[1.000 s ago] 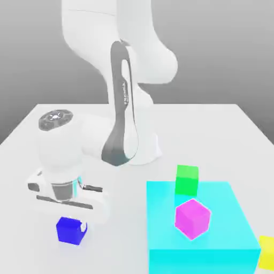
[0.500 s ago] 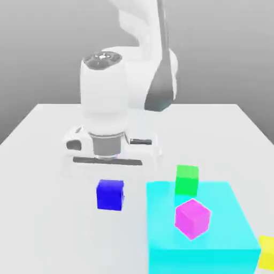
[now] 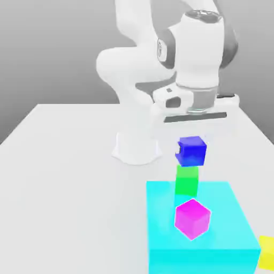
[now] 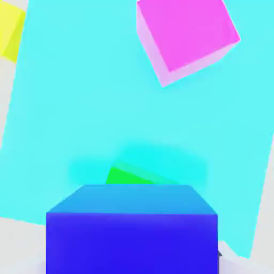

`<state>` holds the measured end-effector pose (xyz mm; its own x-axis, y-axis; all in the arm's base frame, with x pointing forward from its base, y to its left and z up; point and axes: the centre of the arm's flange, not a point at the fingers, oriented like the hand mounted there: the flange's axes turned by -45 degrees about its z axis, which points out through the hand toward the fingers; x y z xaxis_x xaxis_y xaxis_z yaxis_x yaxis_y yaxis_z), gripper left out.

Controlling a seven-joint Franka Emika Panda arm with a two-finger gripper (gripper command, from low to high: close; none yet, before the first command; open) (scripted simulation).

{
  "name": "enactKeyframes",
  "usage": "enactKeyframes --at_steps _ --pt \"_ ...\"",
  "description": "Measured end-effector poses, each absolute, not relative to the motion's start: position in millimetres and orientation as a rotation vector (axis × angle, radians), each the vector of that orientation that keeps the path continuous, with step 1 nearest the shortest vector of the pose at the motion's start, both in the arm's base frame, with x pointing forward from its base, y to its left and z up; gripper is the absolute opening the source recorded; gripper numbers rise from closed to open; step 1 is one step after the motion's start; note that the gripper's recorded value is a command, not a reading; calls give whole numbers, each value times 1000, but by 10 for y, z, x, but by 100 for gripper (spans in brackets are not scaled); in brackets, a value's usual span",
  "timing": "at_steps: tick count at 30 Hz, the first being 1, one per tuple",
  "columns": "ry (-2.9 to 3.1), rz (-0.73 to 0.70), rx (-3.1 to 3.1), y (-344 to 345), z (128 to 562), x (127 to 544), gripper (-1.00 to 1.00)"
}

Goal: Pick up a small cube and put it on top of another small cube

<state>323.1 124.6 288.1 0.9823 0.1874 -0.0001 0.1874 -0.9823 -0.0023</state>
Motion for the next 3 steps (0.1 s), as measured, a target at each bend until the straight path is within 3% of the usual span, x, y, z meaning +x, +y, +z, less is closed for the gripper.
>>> enactKeyframes --at_steps 3 --pt "-295 1 -3125 1246 2881 3231 100"
